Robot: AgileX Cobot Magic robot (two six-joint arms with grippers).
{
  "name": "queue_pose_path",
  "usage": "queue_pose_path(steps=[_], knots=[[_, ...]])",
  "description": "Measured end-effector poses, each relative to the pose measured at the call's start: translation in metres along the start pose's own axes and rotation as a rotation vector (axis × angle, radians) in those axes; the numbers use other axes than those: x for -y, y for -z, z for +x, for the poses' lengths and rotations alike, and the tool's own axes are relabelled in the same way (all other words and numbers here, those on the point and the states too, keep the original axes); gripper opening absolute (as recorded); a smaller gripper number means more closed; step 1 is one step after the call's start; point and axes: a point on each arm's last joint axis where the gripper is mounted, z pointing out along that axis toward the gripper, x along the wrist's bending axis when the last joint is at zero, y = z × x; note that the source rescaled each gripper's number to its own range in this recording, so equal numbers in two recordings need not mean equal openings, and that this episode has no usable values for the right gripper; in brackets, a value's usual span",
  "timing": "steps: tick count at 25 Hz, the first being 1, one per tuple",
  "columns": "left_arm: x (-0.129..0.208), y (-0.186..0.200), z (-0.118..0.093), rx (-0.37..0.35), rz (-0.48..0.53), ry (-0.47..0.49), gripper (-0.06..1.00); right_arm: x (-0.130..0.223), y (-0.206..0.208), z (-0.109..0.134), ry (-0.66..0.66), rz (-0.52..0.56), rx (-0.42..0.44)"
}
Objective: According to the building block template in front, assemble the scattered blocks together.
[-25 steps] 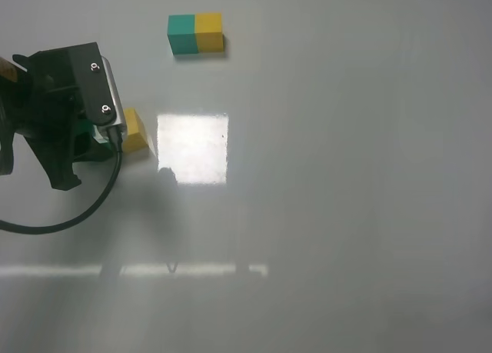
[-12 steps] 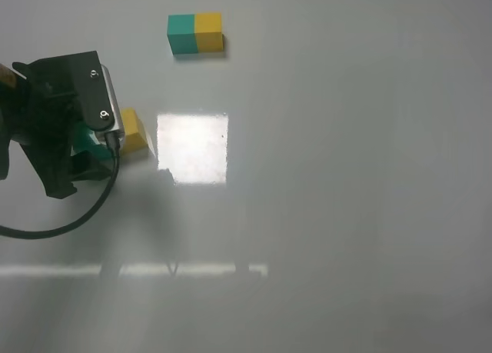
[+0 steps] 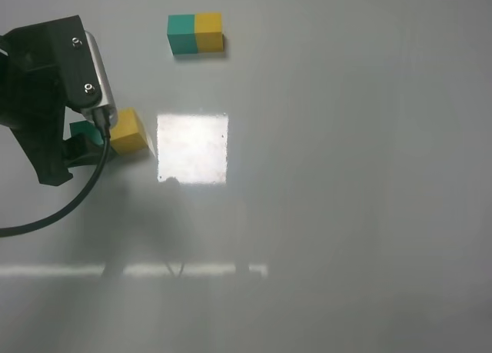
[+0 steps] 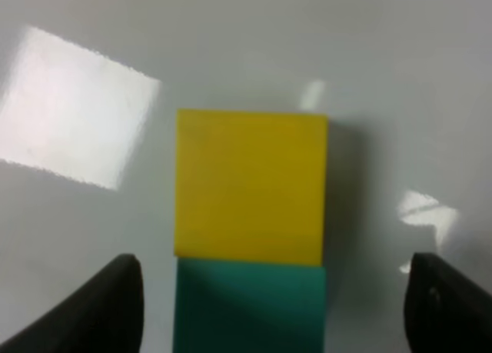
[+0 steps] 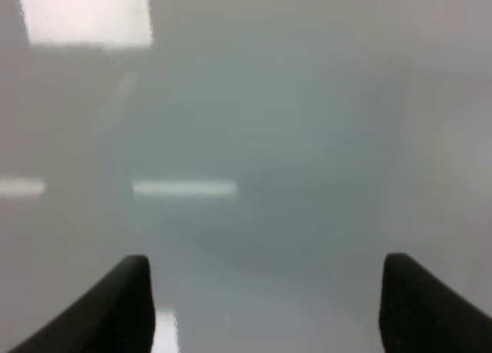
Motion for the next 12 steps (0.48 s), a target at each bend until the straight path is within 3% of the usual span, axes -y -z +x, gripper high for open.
queue_pose_path(steps=[6, 8, 10, 12], knots=[[0.0, -0.016, 0.0, 0.012, 0.011, -0.001, 0.96, 0.0, 0.0, 0.0, 0.0, 0.0, 0.0], [0.0, -0.022, 0.0, 0.013, 0.012, -0.002, 0.9, 0.0, 0.0, 0.0, 0.0, 0.0, 0.0], [-0.001, -0.027, 0.0, 0.012, 0.011, -0.002, 0.77, 0.0, 0.0, 0.0, 0.0, 0.0, 0.0], [-0.001, -0.03, 0.0, 0.013, 0.011, -0.002, 0.53, 0.0, 0.0, 0.0, 0.0, 0.0, 0.0]])
